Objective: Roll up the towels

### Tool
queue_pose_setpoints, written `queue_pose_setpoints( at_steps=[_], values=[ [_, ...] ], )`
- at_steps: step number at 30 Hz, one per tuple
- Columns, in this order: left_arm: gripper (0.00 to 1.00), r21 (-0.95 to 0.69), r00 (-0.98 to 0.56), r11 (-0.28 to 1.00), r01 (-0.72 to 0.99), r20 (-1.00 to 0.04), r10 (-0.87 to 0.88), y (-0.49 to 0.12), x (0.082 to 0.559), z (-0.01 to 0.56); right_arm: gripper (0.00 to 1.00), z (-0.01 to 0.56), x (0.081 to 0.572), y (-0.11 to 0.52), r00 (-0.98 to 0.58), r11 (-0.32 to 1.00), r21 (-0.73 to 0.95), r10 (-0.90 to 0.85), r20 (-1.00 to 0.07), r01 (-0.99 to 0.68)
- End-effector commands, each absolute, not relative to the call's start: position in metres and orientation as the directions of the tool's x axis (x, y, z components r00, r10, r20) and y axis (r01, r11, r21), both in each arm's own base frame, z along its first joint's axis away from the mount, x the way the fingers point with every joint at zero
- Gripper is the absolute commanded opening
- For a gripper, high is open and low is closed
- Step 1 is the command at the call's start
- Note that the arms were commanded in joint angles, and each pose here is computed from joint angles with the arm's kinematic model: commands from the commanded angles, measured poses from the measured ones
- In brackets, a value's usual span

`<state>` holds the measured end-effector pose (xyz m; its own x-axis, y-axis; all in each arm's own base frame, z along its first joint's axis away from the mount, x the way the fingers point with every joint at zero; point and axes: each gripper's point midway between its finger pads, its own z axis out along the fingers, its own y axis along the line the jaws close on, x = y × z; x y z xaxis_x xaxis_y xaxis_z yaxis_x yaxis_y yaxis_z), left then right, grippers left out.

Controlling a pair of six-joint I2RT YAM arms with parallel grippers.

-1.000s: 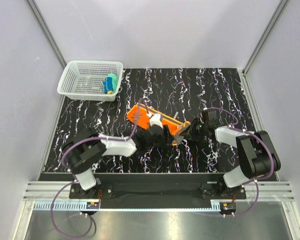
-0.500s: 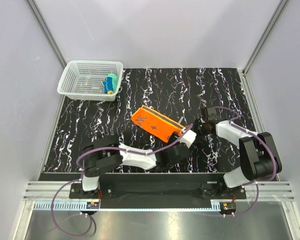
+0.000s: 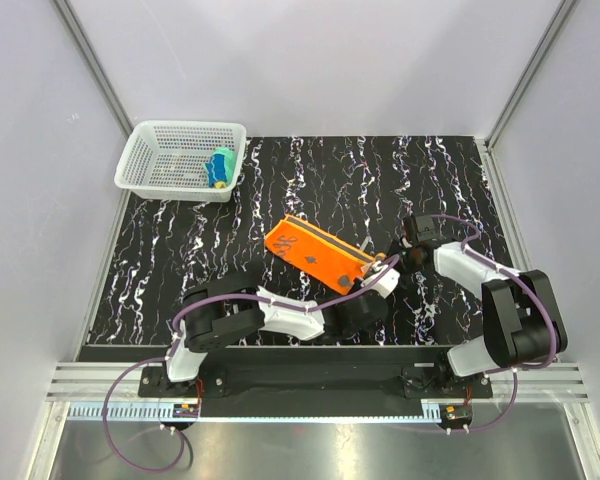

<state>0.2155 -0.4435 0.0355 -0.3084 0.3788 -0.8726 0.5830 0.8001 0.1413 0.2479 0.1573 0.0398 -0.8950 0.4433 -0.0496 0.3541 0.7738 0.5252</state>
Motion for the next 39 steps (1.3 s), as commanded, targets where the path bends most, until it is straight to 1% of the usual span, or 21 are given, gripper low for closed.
queue_pose_setpoints(
  at_steps=[1,2,3,4,5,6,7,8,9,11,12,14,16,21,24,25,26,28,29,33,39],
  values=[
    [0.00,0.102,-0.308,0.820,0.564,-0.895,0.323,-0.451,0.221,0.051,0.12,0.057,0.244,0.162,-0.903,0.769,0.550,0.425,-0.059,0.326],
    [0.00,0.093,-0.314,0.817,0.570,-0.893,0.321,-0.451,0.219,0.052,0.19,0.058,0.245,0.160,-0.901,0.773,0.543,0.429,-0.068,0.327],
    [0.00,0.085,-0.319,0.817,0.570,-0.894,0.316,-0.450,0.219,0.053,0.32,0.062,0.245,0.159,-0.898,0.776,0.541,0.432,-0.083,0.323],
    [0.00,0.071,-0.324,0.810,0.582,-0.893,0.311,-0.452,0.217,0.056,0.44,0.064,0.245,0.156,-0.898,0.785,0.528,0.432,-0.090,0.325],
    [0.00,0.060,-0.338,0.813,0.580,-0.890,0.307,-0.451,0.216,0.056,0.63,0.069,0.249,0.150,-0.888,0.797,0.511,0.441,-0.127,0.323],
    [0.00,0.050,-0.349,0.816,0.575,-0.888,0.301,-0.449,0.217,0.057,0.69,0.070,0.250,0.146,-0.885,0.809,0.491,0.442,-0.147,0.322],
    [0.00,0.028,-0.368,0.815,0.579,-0.883,0.292,-0.449,0.215,0.059,0.73,0.076,0.255,0.138,-0.878,0.831,0.454,0.441,-0.186,0.321],
    [0.00,0.015,-0.380,0.817,0.577,-0.880,0.285,-0.448,0.215,0.059,0.73,0.079,0.258,0.134,-0.878,0.844,0.437,0.432,-0.206,0.312],
    [0.00,0.004,-0.389,0.818,0.575,-0.878,0.278,-0.447,0.214,0.060,0.77,0.083,0.262,0.129,-0.876,0.858,0.413,0.425,-0.230,0.307],
    [0.00,-0.037,-0.418,0.816,0.576,-0.872,0.256,-0.446,0.211,0.062,0.80,0.097,0.273,0.113,-0.863,0.888,0.340,0.412,-0.293,0.308],
    [0.00,-0.047,-0.428,0.818,0.573,-0.868,0.251,-0.444,0.211,0.061,0.83,0.102,0.275,0.109,-0.859,0.892,0.323,0.413,-0.303,0.315],
    [0.00,-0.072,-0.447,0.819,0.570,-0.863,0.235,-0.442,0.208,0.064,0.84,0.118,0.289,0.099,-0.834,0.893,0.316,0.424,-0.354,0.320],
    [0.00,-0.097,-0.466,0.816,0.570,-0.856,0.224,-0.442,0.206,0.067,0.85,0.128,0.297,0.085,-0.809,0.883,0.318,0.452,-0.377,0.345],
    [0.00,-0.220,-0.547,0.809,0.546,-0.824,0.146,-0.438,0.208,0.072,0.86,0.147,0.303,0.046,-0.716,0.826,0.374,0.557,-0.420,0.422],
    [0.00,-0.353,-0.629,0.789,0.504,-0.776,0.055,-0.433,0.212,0.071,0.87,0.166,0.302,0.038,-0.650,0.804,0.455,0.584,-0.486,0.382],
    [0.00,-0.407,-0.654,0.760,0.506,-0.756,0.030,-0.436,0.209,0.072,0.87,0.171,0.300,0.040,-0.641,0.803,0.474,0.583,-0.499,0.361],
    [0.00,-0.453,-0.683,0.753,0.477,-0.730,-0.007,-0.434,0.210,0.072,0.87,0.183,0.295,0.047,-0.632,0.798,0.514,0.580,-0.514,0.315],
    [0.00,-0.516,-0.722,0.729,0.449,-0.691,-0.044,-0.429,0.214,0.068,0.87,0.182,0.291,0.055,-0.630,0.784,0.555,0.586,-0.510,0.280],
    [0.00,-0.546,-0.745,0.724,0.421,-0.664,-0.068,-0.428,0.214,0.066,0.87,0.188,0.286,0.065,-0.639,0.773,0.591,0.578,-0.508,0.230],
    [0.00,-0.632,-0.801,0.704,0.324,-0.579,-0.151,-0.417,0.225,0.068,0.86,0.170,0.270,0.087,-0.691,0.730,0.665,0.562,-0.455,0.156],
    [0.00,-0.756,-0.859,0.621,0.207,-0.444,-0.255,-0.403,0.233,0.077,0.86,0.146,0.251,0.119,-0.732,0.580,0.809,0.590,-0.341,0.092]
  ],
)
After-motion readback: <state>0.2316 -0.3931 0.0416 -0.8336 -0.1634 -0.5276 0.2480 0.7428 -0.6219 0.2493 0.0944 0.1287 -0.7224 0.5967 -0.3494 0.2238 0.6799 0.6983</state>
